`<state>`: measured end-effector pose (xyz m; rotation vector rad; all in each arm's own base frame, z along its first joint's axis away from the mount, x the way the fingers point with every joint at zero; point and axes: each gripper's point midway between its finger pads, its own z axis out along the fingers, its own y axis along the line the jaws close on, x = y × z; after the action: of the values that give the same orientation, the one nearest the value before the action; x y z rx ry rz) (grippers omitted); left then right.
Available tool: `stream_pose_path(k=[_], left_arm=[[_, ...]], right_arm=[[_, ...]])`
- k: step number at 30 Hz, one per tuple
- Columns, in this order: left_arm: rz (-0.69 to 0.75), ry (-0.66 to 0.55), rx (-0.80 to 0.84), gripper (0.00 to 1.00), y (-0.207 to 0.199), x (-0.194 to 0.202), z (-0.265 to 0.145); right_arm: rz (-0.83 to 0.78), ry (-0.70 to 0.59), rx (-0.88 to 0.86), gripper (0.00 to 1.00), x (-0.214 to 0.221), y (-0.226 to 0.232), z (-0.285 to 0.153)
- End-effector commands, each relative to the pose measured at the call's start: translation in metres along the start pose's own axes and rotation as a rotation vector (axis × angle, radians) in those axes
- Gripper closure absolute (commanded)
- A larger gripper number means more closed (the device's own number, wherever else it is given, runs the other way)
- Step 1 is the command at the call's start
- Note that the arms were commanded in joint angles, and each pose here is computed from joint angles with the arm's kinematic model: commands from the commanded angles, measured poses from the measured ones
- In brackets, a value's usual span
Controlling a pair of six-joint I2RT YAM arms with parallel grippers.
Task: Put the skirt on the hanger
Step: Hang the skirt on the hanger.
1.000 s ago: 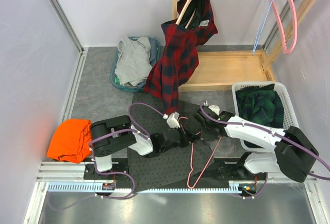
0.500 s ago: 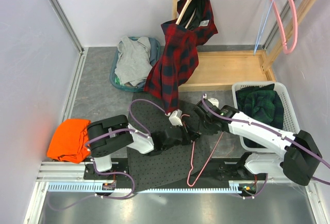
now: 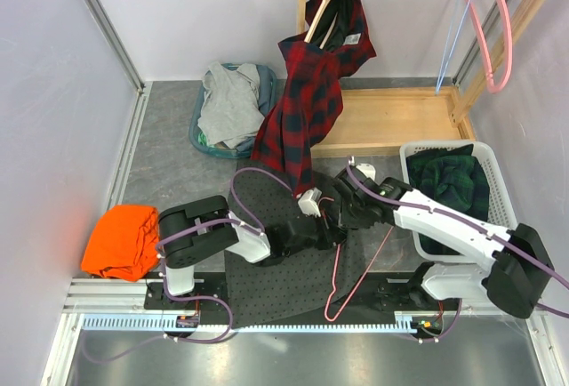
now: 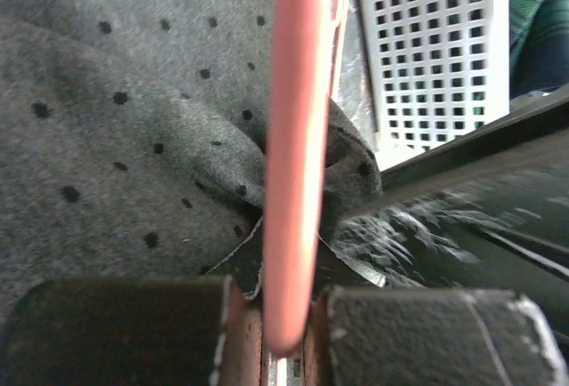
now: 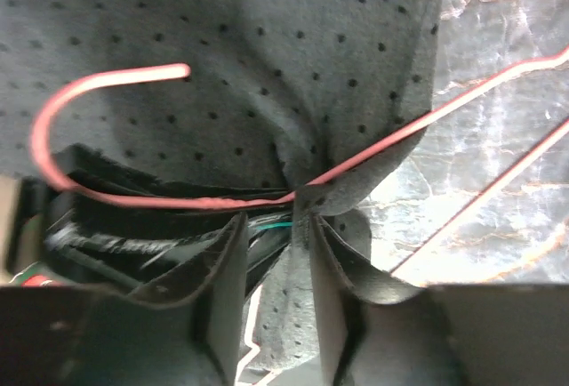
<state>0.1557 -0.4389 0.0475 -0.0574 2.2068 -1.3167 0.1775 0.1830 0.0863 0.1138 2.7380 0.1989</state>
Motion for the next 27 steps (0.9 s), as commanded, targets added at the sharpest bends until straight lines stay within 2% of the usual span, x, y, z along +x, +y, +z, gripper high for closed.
stream_pose_path(k=[1, 7, 13, 16, 24, 26, 27], left_arm=[[0.114, 0.077, -0.14, 0.98, 0.043, 0.021, -0.006], [0.139, 0.023, -0.201, 0.98, 0.053, 0.009, -0.012], [0.129, 0.025, -0.21, 0.98, 0.055, 0.009, -0.014], [0.124, 0.021, -0.214, 0.98, 0.056, 0.008, -0.015], [0.122, 0.007, -0.224, 0.98, 0.056, 0.005, -0.017], [0.121, 0.004, -0.225, 0.98, 0.056, 0.004, -0.018], [0.12, 0.003, -0.224, 0.98, 0.056, 0.004, -0.018]], right_arm=[[0.054, -0.08, -0.081, 0.53, -0.012, 0.01, -0.013], [0.087, -0.061, -0.067, 0.41, 0.007, -0.011, -0.014], [0.142, -0.087, -0.068, 0.39, 0.016, -0.026, -0.015], [0.161, -0.092, -0.078, 0.34, 0.021, -0.031, -0.016], [0.113, 0.053, -0.078, 0.28, 0.056, -0.035, -0.002], [0.082, 0.099, -0.086, 0.29, 0.065, -0.034, 0.003], [0.072, 0.109, -0.107, 0.33, 0.066, -0.029, 0.004]])
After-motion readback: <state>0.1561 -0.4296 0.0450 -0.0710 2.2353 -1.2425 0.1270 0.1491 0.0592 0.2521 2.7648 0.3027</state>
